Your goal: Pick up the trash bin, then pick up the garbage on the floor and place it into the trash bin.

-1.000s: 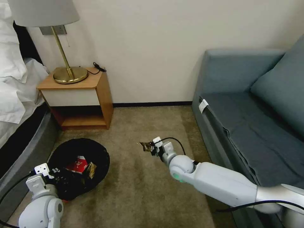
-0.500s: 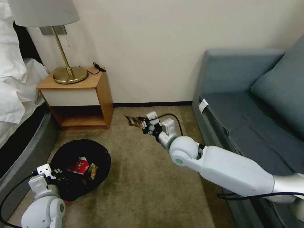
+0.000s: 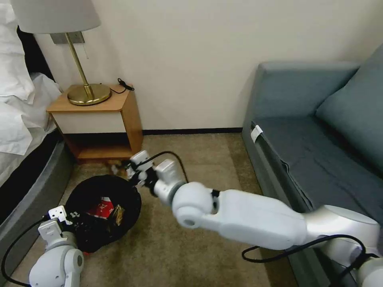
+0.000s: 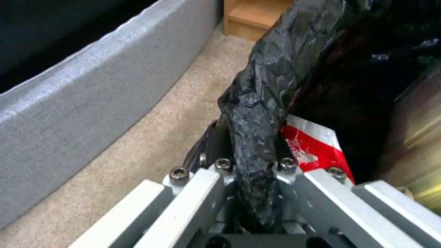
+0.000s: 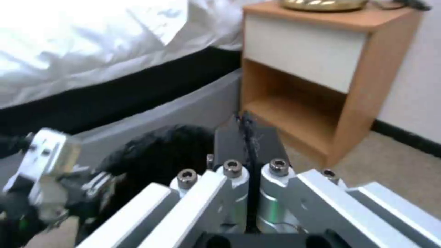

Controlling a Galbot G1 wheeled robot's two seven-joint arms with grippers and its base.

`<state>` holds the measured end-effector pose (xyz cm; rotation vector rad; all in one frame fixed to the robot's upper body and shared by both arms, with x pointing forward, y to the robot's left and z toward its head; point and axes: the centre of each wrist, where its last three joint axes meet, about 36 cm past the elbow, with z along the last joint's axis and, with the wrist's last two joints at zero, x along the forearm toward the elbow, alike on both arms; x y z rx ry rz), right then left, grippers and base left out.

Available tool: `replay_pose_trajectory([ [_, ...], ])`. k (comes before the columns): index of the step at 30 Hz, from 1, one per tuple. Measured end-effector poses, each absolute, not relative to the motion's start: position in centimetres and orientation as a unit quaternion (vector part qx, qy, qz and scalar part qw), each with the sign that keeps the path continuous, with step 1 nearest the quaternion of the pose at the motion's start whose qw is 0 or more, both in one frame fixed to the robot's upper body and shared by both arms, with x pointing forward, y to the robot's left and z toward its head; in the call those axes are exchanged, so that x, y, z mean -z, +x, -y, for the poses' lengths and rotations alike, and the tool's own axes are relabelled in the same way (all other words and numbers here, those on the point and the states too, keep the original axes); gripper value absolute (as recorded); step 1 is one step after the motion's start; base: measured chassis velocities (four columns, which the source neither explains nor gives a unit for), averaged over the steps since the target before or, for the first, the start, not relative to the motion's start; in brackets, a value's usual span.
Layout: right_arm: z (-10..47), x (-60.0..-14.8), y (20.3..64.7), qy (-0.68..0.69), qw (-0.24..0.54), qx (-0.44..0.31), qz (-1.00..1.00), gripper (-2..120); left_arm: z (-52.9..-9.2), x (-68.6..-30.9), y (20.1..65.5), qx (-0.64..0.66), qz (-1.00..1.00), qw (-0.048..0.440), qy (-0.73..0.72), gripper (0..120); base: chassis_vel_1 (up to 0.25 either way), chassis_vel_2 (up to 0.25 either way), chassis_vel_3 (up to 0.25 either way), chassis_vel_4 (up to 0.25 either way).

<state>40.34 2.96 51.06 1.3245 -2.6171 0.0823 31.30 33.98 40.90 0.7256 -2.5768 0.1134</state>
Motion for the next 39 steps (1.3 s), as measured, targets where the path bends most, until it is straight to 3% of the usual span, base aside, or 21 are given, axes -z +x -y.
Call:
replay_pose_trajectory([
  [9,-4.5,-48.9,37.9,0.474,0.122,-0.048,0.871,0,-33.8,-41.1,31.4,-0.045,0.937,0.226,0.262,2,0.0,0.0,0.0,0.0],
  [16,-4.5,-49.6,39.2,0.451,0.102,-0.05,0.885,0,-33.6,-41.5,31.4,-0.079,0.935,0.23,0.258,2,0.0,0.0,0.0,0.0],
  [27,-2.0,-51.0,41.0,0.412,0.089,-0.04,0.906,40,-33.6,-42.9,32.1,-0.21,0.9,0.275,0.265,2,0.0,0.0,0.0,0.0],
  [34,-1.8,-50.5,40.9,0.408,0.093,-0.036,0.908,67,-34.5,-40.8,32.6,-0.251,0.867,0.328,0.279,2,0.0,0.0,0.0,0.0],
  [38,-1.7,-50.4,40.9,0.406,0.093,-0.034,0.908,80,-34.8,-40.1,32.6,-0.251,0.864,0.335,0.281,1,0.0,0.0,0.0,0.0],
  [39,-1.6,-50.4,40.9,0.405,0.094,-0.034,0.909,86,-34.9,-40.0,32.6,-0.249,0.866,0.332,0.278,7,0.0,0.0,0.0,0.0],
])
